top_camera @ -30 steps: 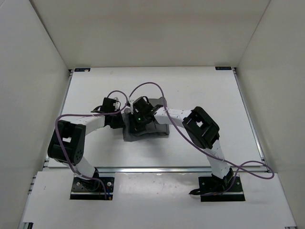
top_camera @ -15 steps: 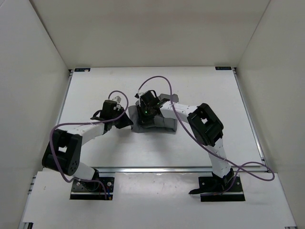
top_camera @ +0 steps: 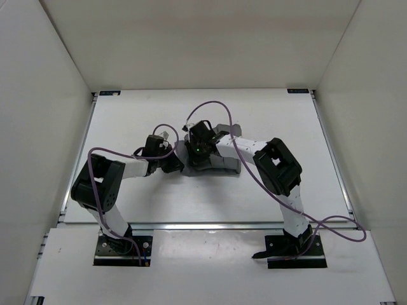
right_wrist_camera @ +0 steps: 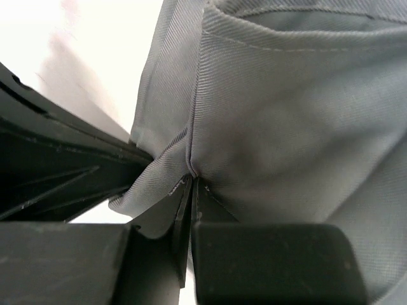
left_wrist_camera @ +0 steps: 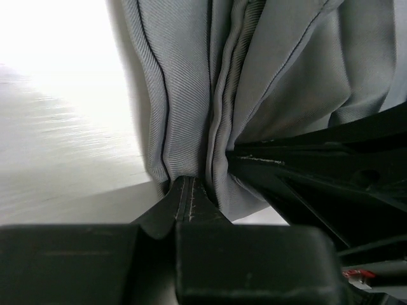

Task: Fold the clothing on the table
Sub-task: Fold the skirt

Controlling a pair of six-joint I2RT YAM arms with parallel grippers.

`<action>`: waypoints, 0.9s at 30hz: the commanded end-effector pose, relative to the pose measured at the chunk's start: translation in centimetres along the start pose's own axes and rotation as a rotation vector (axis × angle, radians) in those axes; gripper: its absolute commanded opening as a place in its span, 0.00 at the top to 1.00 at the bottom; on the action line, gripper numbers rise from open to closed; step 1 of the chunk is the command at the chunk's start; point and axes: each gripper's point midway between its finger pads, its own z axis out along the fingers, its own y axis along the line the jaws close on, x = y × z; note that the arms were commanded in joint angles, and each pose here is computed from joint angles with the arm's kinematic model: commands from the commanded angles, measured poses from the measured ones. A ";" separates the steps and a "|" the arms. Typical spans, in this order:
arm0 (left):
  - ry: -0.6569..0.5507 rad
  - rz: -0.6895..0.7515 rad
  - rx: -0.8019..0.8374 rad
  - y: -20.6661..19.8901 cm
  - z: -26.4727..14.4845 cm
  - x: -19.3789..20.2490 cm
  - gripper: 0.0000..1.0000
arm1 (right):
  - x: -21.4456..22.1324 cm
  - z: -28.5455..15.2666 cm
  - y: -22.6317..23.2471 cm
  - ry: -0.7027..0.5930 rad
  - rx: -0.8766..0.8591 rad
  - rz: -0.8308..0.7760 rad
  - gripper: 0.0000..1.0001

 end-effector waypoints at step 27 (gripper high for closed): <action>-0.016 -0.051 -0.012 2.4 -0.2 1.5 1.00 | -3.0 -5.1 8.4 -0.069 -0.409 0.102 1.00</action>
